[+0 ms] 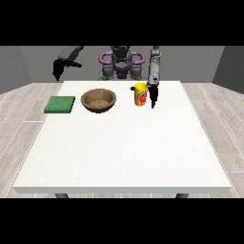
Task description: Pick the cup and pour the ball into the bowl, then pick the bowl and place it on the pad
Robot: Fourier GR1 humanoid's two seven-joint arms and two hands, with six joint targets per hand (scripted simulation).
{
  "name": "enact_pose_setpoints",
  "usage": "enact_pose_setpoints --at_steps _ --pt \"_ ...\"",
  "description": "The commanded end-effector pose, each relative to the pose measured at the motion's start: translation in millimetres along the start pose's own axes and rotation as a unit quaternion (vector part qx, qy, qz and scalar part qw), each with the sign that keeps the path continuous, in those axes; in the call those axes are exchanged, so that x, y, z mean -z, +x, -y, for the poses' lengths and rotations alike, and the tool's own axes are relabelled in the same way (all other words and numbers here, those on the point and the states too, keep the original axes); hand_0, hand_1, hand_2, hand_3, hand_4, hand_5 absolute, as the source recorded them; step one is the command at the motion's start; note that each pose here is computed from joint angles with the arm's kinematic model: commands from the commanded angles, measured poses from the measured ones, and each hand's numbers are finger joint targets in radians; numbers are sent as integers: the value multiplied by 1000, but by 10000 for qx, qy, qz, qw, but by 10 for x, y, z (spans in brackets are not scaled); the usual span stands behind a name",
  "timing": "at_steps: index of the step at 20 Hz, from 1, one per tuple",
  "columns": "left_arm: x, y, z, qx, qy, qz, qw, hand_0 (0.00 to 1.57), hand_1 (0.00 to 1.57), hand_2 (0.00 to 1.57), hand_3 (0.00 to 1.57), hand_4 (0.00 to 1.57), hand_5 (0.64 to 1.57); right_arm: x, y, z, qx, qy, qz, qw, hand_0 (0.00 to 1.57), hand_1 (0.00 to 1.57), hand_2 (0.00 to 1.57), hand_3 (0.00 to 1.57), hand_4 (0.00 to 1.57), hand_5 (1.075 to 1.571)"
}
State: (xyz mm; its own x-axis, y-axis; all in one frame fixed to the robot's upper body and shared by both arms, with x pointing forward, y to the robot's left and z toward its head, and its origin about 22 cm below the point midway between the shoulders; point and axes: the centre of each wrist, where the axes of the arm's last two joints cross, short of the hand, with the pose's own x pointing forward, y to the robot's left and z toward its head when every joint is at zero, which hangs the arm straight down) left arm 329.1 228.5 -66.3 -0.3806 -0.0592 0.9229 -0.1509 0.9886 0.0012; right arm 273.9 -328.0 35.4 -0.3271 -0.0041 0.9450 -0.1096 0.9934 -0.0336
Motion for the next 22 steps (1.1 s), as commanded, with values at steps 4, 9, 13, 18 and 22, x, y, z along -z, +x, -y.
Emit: enact_pose_setpoints --at_steps 4,9,13,18,22 --pt "-154 -236 22 91 3 -95 9999 0 0 0 0 0 1526 62 77 -39 -61 -31 -5 10000 0 0 0 0 0 1571" --pt "-348 -289 76 1431 -46 382 9890 1245 1245 1571 1571 1329 1287 102 108 142 -104 111 247 9996 0 0 0 0 0 1570" --pt "-416 -324 118 1704 182 258 9849 1323 1323 1571 1571 1468 1246 80 195 214 -167 165 259 9994 0 0 0 0 0 1570" --pt "-406 -272 193 1836 -273 30 9826 1316 1316 1571 1571 1496 1256 41 105 438 -43 -199 -371 9991 0 0 0 0 0 1570" --pt "176 -17 -188 3228 -247 -60 9461 1381 1381 1571 1571 1571 1341 -172 -111 544 -11 -148 -893 9959 0 0 0 0 0 1569"
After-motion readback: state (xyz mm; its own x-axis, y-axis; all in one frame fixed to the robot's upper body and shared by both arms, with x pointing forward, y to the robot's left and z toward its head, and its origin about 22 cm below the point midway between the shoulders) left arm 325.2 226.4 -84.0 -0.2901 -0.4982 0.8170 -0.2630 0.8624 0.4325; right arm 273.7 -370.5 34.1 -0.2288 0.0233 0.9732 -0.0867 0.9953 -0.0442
